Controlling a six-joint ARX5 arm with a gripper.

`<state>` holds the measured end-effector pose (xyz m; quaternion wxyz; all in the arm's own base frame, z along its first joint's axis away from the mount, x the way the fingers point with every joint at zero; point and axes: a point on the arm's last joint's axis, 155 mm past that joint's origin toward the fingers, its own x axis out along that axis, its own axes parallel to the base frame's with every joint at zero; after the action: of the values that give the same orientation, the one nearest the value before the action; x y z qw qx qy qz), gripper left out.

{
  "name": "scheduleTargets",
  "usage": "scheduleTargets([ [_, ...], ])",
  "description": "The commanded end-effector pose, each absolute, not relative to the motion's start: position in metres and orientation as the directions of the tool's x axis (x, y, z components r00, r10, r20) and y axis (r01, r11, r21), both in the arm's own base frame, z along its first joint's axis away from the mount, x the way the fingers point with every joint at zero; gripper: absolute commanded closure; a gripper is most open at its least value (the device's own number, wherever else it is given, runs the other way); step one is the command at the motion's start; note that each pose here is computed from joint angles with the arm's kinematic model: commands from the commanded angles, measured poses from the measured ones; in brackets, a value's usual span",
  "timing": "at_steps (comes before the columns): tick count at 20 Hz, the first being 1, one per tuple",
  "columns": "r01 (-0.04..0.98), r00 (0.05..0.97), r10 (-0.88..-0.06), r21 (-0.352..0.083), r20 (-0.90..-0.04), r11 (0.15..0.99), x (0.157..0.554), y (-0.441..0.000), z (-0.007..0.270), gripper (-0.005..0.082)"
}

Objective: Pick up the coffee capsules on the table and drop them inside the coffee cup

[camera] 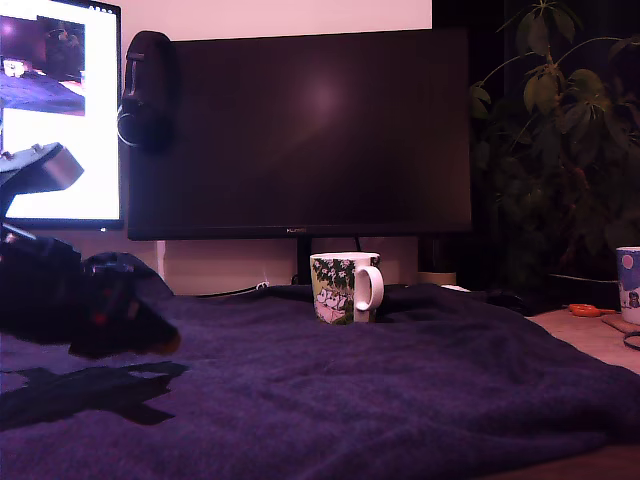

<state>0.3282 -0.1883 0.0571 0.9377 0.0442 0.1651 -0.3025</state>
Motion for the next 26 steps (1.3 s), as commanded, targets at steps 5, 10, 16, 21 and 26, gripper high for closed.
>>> scheduleTargets([
  [5, 0.594, 0.79, -0.58, 0.014, -0.198, 0.804, 0.331, -0.193, 0.105, 0.0589],
  [10, 0.599, 0.797, -0.592, 0.028, -0.121, 0.801, 0.334, -0.196, 0.131, 0.0589],
  [16, 0.599, 0.801, -0.597, 0.043, -0.049, 0.8, 0.348, -0.203, 0.159, 0.0589],
  [21, 0.606, 0.795, -0.605, 0.044, -0.042, 0.794, 0.358, -0.21, 0.169, 0.0589],
  [26, 0.636, 0.771, -0.635, 0.043, -0.036, 0.77, 0.371, -0.223, 0.179, 0.0589],
])
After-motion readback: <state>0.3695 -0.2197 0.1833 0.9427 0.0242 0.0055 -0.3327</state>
